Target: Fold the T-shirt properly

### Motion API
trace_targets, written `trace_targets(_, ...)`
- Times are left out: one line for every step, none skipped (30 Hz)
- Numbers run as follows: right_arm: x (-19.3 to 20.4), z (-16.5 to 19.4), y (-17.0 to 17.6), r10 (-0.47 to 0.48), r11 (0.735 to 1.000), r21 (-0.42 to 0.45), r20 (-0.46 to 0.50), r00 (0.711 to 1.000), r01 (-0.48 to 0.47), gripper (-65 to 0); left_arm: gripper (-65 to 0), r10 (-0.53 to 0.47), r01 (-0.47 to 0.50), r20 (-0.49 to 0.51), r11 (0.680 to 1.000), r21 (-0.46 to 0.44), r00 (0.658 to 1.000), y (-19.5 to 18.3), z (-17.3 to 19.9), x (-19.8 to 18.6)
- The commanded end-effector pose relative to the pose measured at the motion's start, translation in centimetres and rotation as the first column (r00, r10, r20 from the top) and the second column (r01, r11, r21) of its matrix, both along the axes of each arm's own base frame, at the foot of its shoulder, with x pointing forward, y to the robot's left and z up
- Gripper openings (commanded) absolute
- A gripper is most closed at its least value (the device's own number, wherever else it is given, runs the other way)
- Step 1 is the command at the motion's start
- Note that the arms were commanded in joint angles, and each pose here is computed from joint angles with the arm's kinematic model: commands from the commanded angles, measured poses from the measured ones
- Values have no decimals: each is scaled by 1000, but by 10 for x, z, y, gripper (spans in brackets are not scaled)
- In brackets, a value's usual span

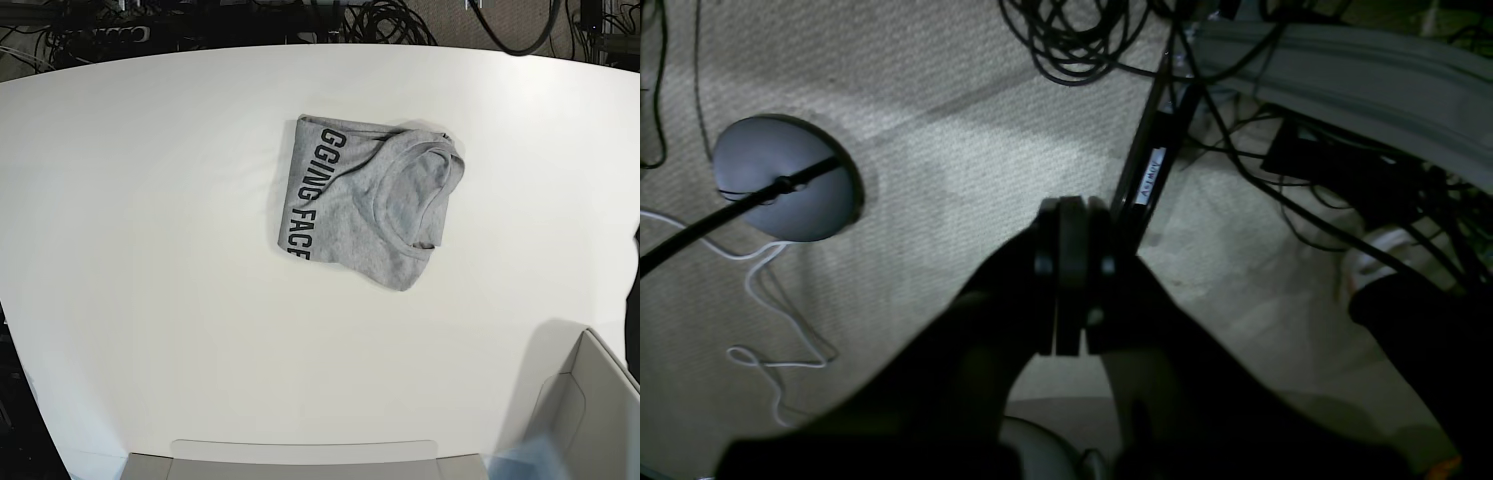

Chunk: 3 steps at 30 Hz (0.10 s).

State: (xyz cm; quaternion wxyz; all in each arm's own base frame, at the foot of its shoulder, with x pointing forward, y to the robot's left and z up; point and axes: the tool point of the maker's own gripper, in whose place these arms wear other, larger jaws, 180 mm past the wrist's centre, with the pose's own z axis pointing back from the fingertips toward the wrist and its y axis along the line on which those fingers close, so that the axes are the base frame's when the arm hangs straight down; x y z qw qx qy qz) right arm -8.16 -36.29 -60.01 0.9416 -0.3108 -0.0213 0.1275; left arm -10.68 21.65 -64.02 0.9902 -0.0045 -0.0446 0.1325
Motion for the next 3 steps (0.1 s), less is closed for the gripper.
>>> trace_targets(-5, 7, -13, 4, 999, -31, -8, 1000, -4, -650, -650, -3, 3, -5, 1000, 4, 1000, 3, 1, -5)
trace_targets(-5, 7, -13, 4, 999, -31, -8, 1000, -4, -650, -650, -3, 3, -5, 1000, 4, 1000, 3, 1, -5)
trace_targets(-5, 7, -13, 4, 999, -31, -8, 1000, -4, -650, -650, -3, 3, -5, 1000, 4, 1000, 3, 1, -5)
